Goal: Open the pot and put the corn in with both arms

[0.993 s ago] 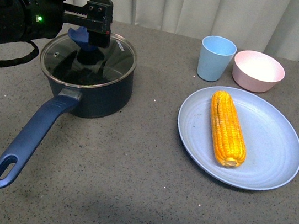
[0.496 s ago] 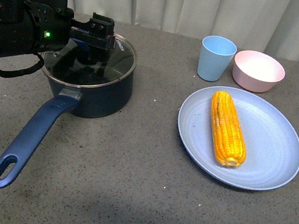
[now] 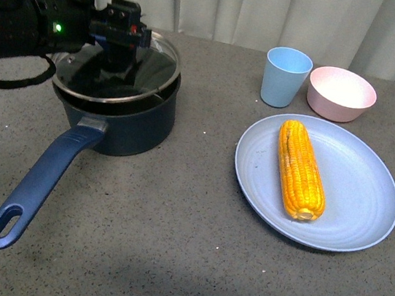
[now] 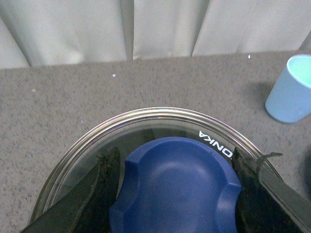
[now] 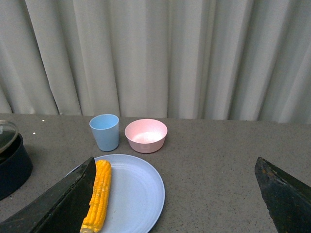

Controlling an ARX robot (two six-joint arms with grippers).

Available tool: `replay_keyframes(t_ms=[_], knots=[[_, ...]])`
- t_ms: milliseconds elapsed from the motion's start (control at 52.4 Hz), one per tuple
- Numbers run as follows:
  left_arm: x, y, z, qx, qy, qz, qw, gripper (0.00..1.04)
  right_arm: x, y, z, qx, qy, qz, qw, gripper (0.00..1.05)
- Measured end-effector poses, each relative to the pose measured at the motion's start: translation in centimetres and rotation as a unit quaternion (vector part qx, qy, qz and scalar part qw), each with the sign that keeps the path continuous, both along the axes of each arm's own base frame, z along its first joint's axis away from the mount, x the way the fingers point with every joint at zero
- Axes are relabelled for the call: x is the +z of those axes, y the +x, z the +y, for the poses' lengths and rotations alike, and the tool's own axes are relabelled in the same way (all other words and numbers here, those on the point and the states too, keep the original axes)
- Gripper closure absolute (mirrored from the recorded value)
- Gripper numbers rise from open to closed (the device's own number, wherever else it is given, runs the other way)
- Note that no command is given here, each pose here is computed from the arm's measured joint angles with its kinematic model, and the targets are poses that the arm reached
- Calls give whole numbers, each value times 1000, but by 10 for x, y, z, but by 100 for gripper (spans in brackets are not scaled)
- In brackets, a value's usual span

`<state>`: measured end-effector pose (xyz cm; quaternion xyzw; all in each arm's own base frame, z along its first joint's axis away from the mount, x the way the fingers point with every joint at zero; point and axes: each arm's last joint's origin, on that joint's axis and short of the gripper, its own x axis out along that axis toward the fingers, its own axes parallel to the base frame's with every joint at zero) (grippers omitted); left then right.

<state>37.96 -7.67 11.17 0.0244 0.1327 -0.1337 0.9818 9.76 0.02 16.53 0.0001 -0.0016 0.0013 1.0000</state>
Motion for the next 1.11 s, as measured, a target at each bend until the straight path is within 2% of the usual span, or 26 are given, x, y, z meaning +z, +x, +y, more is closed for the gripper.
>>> replay_keyframes(t_ms=[134, 229, 344, 496, 592, 764, 1108], knots=[[34, 0, 21, 24, -17, -49, 998, 44, 0, 0, 0, 0, 0, 0, 1000, 9], [38, -2, 41, 40, -17, -63, 997, 44, 0, 0, 0, 0, 0, 0, 1000, 9], [31, -5, 71, 69, -13, -61, 996, 44, 0, 0, 0, 0, 0, 0, 1000, 9], [6, -6, 130, 133, -7, -51, 990, 44, 0, 0, 0, 0, 0, 0, 1000, 9], [-12, -8, 149, 160, -13, -38, 986, 44, 0, 0, 0, 0, 0, 0, 1000, 9], [-41, -9, 153, 166, -20, -8, 986, 44, 0, 0, 0, 0, 0, 0, 1000, 9], [-76, -10, 141, 193, -24, 2, 981, 44, 0, 0, 0, 0, 0, 0, 1000, 9]])
